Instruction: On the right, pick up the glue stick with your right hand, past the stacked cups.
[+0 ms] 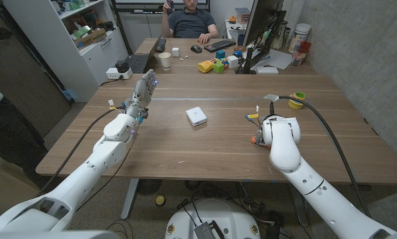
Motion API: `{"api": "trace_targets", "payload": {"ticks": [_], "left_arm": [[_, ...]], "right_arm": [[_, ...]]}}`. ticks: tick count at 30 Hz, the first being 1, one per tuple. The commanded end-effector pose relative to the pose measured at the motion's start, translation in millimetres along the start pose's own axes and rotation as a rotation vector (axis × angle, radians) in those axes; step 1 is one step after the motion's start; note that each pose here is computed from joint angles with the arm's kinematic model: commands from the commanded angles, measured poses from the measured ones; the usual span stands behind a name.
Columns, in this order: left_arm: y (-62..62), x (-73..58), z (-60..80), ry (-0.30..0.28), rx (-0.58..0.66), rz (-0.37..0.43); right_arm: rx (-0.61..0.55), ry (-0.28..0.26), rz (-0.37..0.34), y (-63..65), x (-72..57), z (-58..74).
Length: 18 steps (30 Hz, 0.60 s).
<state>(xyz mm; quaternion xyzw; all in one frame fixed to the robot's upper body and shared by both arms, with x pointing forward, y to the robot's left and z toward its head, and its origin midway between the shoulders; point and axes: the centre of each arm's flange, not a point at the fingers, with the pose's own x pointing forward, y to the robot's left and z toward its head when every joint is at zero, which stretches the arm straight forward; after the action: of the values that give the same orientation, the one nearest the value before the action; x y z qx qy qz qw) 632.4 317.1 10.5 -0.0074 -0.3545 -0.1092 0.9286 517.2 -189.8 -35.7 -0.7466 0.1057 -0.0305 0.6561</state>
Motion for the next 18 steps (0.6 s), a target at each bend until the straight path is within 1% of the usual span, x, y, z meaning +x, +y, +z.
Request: {"api": "trace_targets", "payload": {"ticks": [1, 3, 5, 7, 11, 16, 17, 18], "left_arm": [[0.8, 3.3, 1.0, -0.006, -0.001, 0.0], [1.8, 3.0, 1.9, -0.009, 0.001, 0.003], [3.0, 2.7, 2.4, -0.01, 0.002, 0.005], [3.8, 2.3, 2.6, -0.009, 0.003, 0.005], [4.8, 1.7, 1.5, -0.007, -0.001, 0.006], [6.8, 1.6, 1.8, -0.012, -0.001, 0.012], [7.1, 1.8, 1.9, -0.014, -0.001, 0.012], [7.3, 2.0, 2.0, -0.015, 0.0, 0.013]], "right_arm": [[-0.005, -0.004, 0.042, -0.7, 9.1, -2.0], [-0.011, -0.005, 0.067, 0.4, 11.1, -1.6], [-0.004, -0.001, 0.069, 0.6, 11.7, -1.7], [0.0, 0.003, 0.064, 0.0, 11.8, -1.8], [0.005, -0.008, 0.053, -1.4, 11.8, -1.8], [0.012, -0.009, 0.039, -2.8, 12.2, -1.4], [0.012, -0.015, 0.028, -3.4, 12.2, -1.6], [0.017, -0.008, 0.018, -4.0, 12.1, -1.8]]}}
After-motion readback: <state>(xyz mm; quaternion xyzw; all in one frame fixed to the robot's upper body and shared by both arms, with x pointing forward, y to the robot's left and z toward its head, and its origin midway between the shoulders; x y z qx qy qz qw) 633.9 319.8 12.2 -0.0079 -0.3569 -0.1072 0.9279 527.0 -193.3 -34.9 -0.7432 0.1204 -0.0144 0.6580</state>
